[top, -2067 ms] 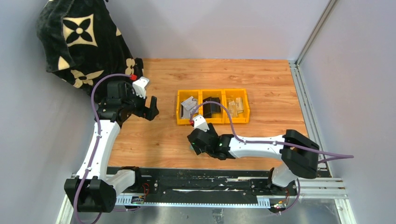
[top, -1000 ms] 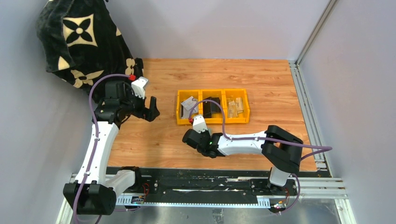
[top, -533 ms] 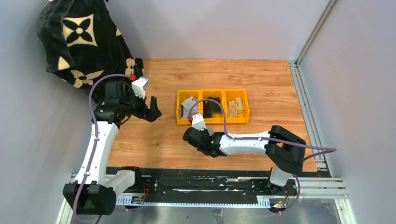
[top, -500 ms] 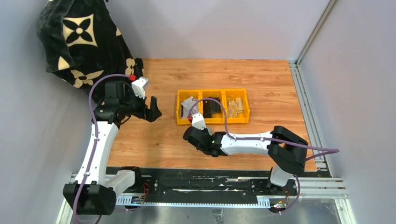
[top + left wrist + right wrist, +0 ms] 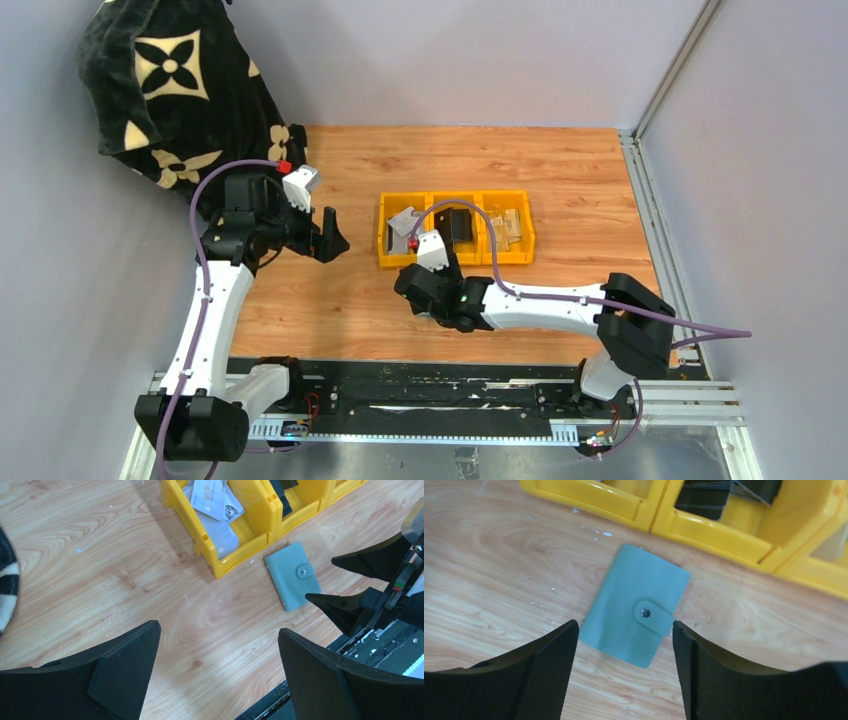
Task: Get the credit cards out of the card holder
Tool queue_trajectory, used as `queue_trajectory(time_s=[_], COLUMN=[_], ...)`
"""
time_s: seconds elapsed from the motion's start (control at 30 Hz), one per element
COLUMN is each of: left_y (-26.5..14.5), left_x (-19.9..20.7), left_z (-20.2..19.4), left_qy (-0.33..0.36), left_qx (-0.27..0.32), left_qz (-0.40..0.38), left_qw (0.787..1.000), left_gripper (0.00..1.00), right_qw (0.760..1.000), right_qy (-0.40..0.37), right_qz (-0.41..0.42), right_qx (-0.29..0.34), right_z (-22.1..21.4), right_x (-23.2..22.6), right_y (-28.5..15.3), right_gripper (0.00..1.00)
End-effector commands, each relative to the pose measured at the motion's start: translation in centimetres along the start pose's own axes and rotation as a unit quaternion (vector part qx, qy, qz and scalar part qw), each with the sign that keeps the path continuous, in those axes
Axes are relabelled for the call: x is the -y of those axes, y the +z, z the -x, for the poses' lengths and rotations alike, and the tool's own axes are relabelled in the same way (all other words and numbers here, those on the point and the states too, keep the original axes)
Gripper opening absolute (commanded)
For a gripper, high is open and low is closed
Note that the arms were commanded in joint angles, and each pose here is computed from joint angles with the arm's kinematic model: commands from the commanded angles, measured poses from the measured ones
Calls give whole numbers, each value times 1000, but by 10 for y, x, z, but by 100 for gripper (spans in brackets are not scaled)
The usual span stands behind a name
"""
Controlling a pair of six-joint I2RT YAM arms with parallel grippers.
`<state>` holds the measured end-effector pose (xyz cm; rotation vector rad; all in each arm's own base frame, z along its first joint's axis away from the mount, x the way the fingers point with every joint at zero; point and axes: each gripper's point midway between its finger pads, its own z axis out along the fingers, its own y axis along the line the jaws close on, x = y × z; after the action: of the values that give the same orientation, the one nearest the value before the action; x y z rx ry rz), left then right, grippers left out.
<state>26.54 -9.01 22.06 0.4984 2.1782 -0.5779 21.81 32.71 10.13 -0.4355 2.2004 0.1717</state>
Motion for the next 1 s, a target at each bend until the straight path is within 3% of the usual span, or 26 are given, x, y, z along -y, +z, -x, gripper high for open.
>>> queue_trajectory(time_s=[0.0, 0.13, 0.47, 0.83, 0.97], left_y=[-8, -10, -13, -16, -16], left_x=[7, 8, 10, 9, 6], left_z=[8, 10, 10, 14, 14], left_qy=[-2, 3, 10, 7, 10], left_qx=[13, 16, 18, 20, 20], left_qz=[-9, -7, -6, 0, 5], left_qw=[1000, 1000, 1000, 1000, 1000], left_gripper=[100, 100, 100, 100, 100], right_qw=[997, 995, 989, 982, 979], right_qy=[14, 35, 68, 87, 95], right_qz=[-74, -78, -102, -103, -108], right_qx=[-24, -51, -84, -132, -142], right_z=[-20, -33, -52, -85, -98], right_x=[29, 31, 48, 47, 50], right_y=[5, 17, 36, 38, 40], right_gripper=[74, 73, 52, 53, 59])
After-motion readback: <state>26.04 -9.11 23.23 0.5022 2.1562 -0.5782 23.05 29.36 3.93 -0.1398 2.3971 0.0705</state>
